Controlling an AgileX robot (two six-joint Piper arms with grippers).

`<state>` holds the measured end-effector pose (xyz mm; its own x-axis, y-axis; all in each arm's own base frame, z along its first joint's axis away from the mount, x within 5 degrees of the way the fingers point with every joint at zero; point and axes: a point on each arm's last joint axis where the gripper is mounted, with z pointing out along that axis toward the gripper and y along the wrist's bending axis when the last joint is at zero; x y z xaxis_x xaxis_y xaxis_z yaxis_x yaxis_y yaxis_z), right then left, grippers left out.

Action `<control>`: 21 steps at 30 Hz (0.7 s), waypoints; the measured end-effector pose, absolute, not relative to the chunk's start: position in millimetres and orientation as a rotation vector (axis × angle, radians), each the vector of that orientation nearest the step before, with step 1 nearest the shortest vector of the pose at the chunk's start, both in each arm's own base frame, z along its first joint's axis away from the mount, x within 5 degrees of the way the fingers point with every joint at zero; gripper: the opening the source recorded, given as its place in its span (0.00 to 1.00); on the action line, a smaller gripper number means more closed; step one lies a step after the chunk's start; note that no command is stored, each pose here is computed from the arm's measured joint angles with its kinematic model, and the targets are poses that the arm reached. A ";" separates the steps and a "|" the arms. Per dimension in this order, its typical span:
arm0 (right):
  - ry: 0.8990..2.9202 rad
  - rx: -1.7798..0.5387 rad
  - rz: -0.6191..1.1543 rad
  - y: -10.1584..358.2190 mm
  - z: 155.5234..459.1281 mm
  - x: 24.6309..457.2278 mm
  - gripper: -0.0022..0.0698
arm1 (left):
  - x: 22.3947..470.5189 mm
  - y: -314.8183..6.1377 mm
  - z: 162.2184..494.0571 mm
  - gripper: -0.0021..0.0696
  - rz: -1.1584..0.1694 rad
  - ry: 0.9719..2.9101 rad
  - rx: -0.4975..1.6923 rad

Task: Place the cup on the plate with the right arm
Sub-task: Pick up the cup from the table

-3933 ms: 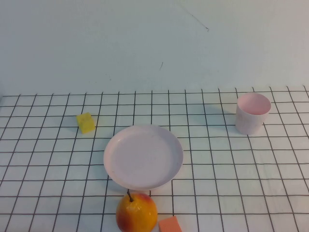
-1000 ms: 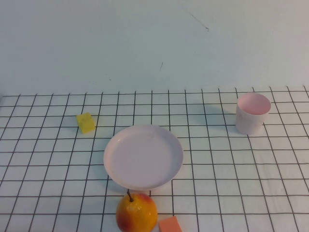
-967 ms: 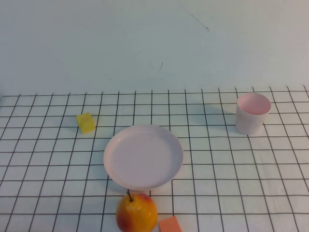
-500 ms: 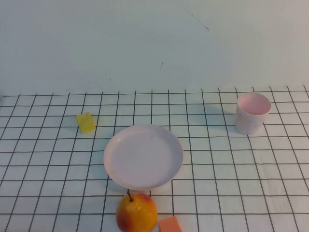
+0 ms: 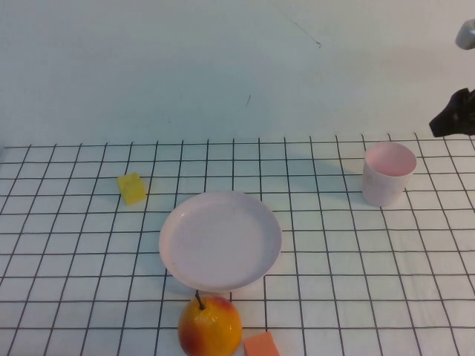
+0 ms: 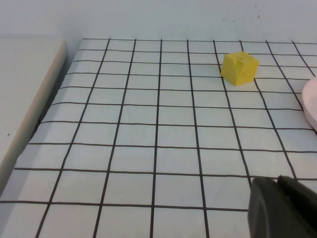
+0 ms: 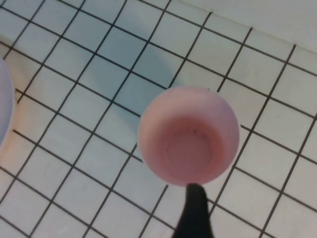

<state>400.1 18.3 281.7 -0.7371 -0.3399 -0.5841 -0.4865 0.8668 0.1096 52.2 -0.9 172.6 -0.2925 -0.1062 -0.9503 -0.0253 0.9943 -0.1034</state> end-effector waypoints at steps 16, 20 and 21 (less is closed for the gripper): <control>2.537 -0.791 0.367 50.1 191.5 469.6 0.55 | 52.2 -0.9 172.6 0.03 -0.079 1.867 -0.095; 2.547 -0.805 0.368 50.7 182.1 472.6 0.31 | 52.2 -0.9 172.6 0.03 -0.079 1.867 -0.095; 2.548 -0.811 0.362 50.3 181.7 472.6 0.24 | 52.2 -0.9 172.6 0.03 -0.079 1.867 -0.095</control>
